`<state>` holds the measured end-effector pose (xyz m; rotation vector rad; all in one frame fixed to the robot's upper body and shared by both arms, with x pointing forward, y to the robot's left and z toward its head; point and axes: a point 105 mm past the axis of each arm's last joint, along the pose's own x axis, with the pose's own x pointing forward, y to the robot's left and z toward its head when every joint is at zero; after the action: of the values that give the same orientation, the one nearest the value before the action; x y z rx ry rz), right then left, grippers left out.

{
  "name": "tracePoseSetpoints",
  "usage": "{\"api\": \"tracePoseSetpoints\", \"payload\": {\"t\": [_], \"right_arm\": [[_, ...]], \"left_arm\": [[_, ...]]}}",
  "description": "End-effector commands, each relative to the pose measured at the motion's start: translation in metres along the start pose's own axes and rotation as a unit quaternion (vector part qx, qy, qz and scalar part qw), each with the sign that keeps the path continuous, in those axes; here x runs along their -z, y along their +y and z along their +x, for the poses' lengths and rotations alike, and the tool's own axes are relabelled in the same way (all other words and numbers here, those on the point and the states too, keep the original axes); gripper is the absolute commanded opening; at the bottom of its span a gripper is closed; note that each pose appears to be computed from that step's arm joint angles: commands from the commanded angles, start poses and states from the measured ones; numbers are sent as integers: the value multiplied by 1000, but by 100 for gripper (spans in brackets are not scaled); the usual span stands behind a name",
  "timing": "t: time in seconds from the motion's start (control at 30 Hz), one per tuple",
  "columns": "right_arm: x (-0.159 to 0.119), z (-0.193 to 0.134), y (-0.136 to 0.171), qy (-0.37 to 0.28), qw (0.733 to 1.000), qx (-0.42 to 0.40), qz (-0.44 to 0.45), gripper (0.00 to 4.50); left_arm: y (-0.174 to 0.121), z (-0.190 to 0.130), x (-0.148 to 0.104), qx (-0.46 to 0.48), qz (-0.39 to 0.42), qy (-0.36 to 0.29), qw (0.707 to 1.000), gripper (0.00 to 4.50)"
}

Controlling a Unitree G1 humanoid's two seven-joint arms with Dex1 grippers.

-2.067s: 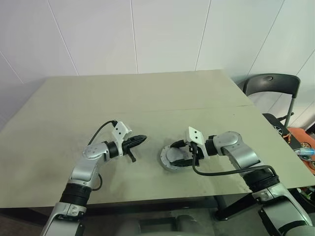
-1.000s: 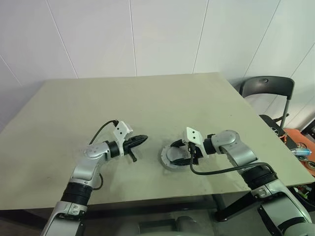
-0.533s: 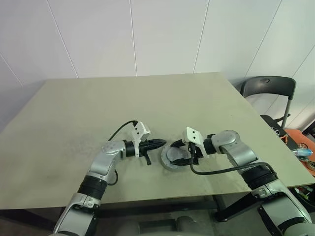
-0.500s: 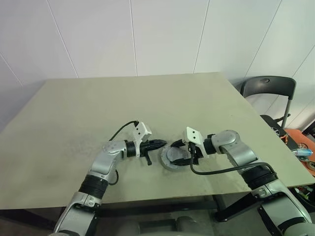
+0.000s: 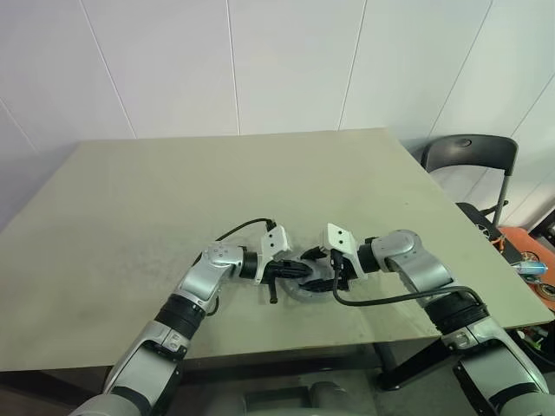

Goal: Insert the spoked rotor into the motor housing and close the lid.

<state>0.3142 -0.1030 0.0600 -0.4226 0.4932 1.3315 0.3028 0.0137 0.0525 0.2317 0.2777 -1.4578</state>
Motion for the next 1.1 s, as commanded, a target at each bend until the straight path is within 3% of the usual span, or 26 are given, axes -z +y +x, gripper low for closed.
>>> {"api": "tracePoseSetpoints", "payload": {"t": [0.03,0.43,0.6,0.8,1.1], "right_arm": [[35,-8,-5,67,996,31,50,447],[4,-26,-5,-19,997,26,67,447],[6,-36,-8,-40,991,25,127,447],[40,-49,-25,38,973,81,211,447],[33,-25,4,33,953,-14,300,447]], "left_arm": [[-7,-1,32,15,-17,65,998,0],[-4,-4,30,7,-3,63,998,0],[-3,-4,29,4,1,63,998,0],[-1,-6,28,-5,8,61,998,0],[3,-8,25,-11,22,63,998,0]]}}
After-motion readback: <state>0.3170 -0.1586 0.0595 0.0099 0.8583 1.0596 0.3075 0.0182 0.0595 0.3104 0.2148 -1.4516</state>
